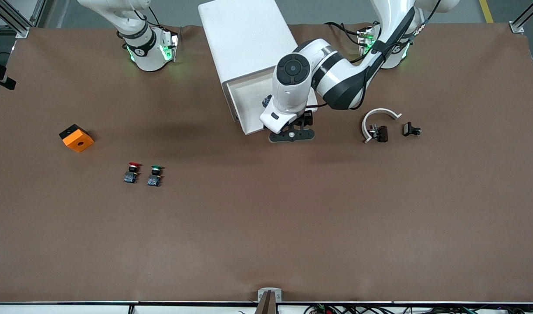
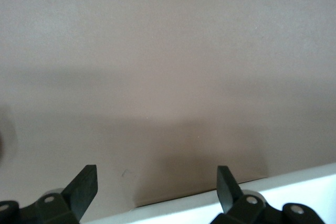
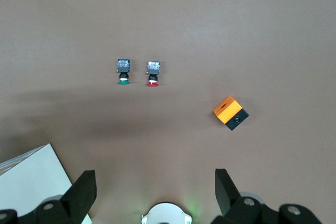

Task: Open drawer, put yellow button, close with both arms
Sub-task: 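Push the drawer shut into the cabinet with the left gripper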

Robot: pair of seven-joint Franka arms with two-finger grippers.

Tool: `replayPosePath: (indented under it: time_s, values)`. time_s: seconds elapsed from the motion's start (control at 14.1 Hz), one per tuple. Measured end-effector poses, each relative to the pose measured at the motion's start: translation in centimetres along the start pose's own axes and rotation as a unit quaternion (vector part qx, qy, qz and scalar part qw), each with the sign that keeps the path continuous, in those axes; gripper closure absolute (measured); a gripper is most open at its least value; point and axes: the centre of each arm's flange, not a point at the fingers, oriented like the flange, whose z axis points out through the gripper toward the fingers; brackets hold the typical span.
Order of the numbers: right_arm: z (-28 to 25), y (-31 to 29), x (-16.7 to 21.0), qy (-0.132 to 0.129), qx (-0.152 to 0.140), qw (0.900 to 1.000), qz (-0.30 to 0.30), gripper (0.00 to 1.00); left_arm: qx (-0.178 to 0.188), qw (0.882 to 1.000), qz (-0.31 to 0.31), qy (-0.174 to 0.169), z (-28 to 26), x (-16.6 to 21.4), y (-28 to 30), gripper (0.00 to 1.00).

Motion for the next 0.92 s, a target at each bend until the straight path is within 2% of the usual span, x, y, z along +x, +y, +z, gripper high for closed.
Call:
replayPosePath:
  time_s: [0.21, 0.57, 0.71, 0.92]
  values:
    - [1.2, -0.4, 0.2, -0.01, 0.001, 1.0, -0.004, 0.0, 0.0, 1.0, -0.013, -0.004, 0.2, -1.1, 0.6, 0.0]
    - [1.4, -1.2, 0.0, -0.007, 0.0, 1.0, -0.012, 0.0, 0.005, 1.0, -0.024, -0.011, 0.7, -2.8, 1.4, 0.0]
    - [1.6, -1.2, 0.0, -0.001, 0.0, 1.0, -0.011, 0.0, 0.005, 0.999, -0.036, -0.015, 0.9, -3.5, 1.8, 0.0]
    - [2.1, -1.2, -0.9, 0.012, 0.001, 1.0, -0.008, 0.0, -0.006, 0.997, -0.057, -0.042, 1.2, -4.4, 2.2, 0.0]
